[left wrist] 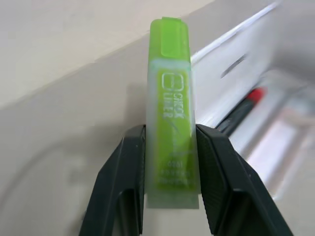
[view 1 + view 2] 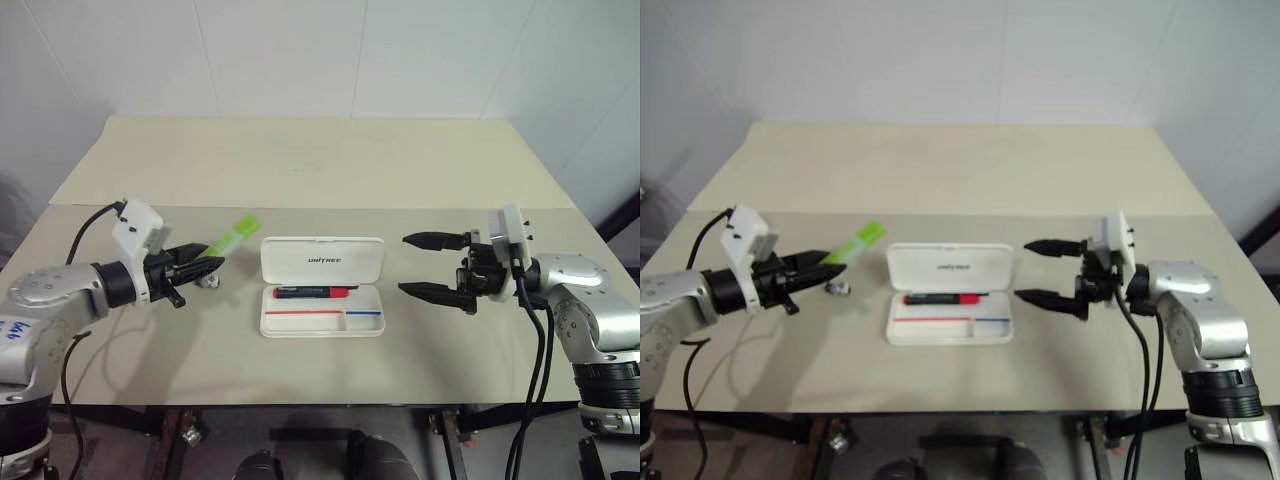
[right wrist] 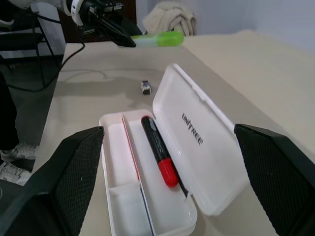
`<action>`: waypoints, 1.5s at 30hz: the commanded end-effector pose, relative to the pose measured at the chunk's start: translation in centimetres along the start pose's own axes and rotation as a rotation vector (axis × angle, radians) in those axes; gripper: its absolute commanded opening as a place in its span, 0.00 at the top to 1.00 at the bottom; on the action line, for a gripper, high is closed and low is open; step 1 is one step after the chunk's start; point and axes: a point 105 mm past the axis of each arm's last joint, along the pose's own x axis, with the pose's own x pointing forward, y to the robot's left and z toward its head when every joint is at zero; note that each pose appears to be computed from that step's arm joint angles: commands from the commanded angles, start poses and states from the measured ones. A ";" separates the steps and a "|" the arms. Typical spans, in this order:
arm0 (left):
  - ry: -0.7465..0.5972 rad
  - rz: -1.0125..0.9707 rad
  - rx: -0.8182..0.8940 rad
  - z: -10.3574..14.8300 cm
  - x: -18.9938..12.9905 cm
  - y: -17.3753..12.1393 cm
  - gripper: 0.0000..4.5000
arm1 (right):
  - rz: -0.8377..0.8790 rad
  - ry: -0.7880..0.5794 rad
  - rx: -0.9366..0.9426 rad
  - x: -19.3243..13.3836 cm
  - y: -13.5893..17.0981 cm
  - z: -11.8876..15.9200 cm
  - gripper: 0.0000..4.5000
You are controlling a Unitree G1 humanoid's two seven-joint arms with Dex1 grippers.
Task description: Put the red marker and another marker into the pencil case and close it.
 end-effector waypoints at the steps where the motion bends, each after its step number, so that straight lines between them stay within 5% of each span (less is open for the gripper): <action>1: -0.059 -0.168 0.105 2.7 -0.3 -2.4 0.76 | 0.010 -0.013 -0.043 -0.6 -0.2 0.9 0.00; 12: 0.102 -0.579 0.109 0.0 2.8 -5.3 0.76 | 0.002 0.005 -0.056 -0.3 -0.7 0.5 0.00; 22: 0.220 -0.671 0.135 -3.5 7.8 -5.2 0.76 | -0.037 0.022 -0.050 -1.3 0.3 0.1 0.00; 45: 0.306 -0.620 0.165 -5.8 9.6 -5.2 0.76 | -0.045 0.075 -0.045 -2.8 1.4 -1.0 0.00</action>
